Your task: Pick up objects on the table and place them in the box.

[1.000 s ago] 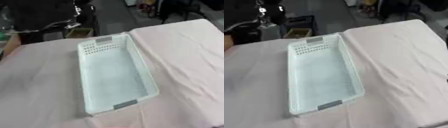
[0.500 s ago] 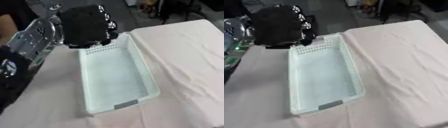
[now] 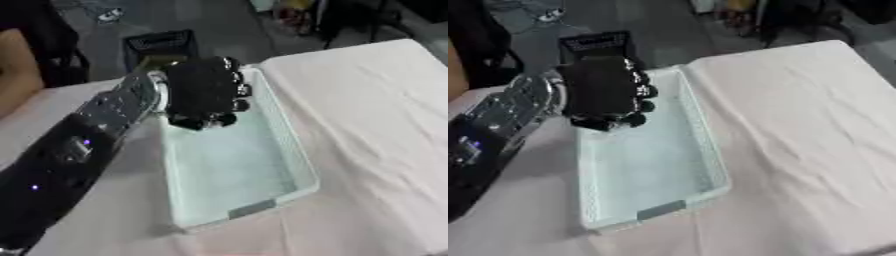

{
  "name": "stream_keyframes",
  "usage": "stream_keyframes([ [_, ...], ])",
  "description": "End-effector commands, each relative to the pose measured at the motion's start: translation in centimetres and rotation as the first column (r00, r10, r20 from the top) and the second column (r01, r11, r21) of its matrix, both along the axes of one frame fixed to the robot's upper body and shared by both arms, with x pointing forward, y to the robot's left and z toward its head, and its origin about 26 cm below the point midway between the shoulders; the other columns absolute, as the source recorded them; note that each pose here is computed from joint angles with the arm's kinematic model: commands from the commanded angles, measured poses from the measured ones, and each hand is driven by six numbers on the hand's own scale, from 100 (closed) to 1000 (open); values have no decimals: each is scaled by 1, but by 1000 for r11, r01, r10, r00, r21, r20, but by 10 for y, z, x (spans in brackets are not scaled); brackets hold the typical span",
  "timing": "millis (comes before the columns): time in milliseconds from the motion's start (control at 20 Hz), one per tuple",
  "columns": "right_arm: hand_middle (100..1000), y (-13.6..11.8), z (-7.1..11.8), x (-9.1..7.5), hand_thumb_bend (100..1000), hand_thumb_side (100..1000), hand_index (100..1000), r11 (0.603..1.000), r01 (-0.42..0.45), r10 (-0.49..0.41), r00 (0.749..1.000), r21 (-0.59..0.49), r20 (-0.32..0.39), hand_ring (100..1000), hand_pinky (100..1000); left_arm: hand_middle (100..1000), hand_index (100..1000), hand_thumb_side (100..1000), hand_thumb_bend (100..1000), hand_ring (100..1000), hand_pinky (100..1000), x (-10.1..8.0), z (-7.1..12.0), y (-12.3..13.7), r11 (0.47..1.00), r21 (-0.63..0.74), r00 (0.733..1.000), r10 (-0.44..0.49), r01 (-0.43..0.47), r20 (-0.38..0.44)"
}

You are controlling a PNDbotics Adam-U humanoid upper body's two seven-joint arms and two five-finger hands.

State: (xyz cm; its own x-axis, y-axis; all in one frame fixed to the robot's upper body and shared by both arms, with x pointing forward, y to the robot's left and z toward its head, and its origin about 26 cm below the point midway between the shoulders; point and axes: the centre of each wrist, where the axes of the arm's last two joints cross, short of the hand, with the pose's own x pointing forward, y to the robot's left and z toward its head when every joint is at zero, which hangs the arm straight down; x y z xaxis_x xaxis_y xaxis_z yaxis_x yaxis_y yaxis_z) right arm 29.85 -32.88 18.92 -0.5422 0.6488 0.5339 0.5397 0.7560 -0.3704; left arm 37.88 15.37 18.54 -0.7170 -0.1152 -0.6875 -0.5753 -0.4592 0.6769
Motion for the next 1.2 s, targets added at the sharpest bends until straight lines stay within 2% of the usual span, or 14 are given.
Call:
stream_keyframes([
  [50,466,-1,8,0,100,696,685,1000,0,1,1000,-11,23,413,308,886,956,883,1000,905,810,6,-9,4,997,66,999,38,-37,-15],
  [400,466,-1,8,0,100,697,685,1000,1,-1,1000,-10,25,413,308,912,967,1000,1000,928,826,7,-13,8,998,51,998,35,-33,-44],
  [750,466,-1,8,0,100,697,685,1000,3,-2,1000,-11,25,413,308,910,964,987,1000,927,825,3,-3,10,1000,12,999,22,-21,-37],
  [900,466,-3,8,0,100,697,685,1000,9,-8,1000,-11,25,413,308,887,940,954,1000,895,808,-4,8,25,995,-99,999,3,-8,-48],
  [1000,466,-3,8,-1,100,697,685,1000,13,-13,1000,-11,25,413,309,868,922,901,1000,873,808,-11,17,45,962,-273,995,-22,-5,-95],
  [1050,466,-4,8,-1,100,697,685,1000,16,-16,1000,-12,25,413,309,867,916,868,1000,868,804,-15,22,58,924,-382,991,-30,-23,-134],
  [1100,466,-4,8,-1,100,697,685,1000,19,-19,1000,-12,25,413,309,868,922,901,1000,873,808,-20,29,69,878,-477,984,-42,-46,-173],
  [1150,466,-5,8,-1,100,698,685,1000,22,-22,999,-11,25,413,308,853,895,835,963,844,781,-25,36,78,829,-554,977,-52,-73,-207],
  [1200,466,-6,8,-1,100,697,685,1000,27,-27,999,-10,26,413,308,853,895,834,905,839,774,-32,44,92,747,-656,969,-70,-106,-237],
])
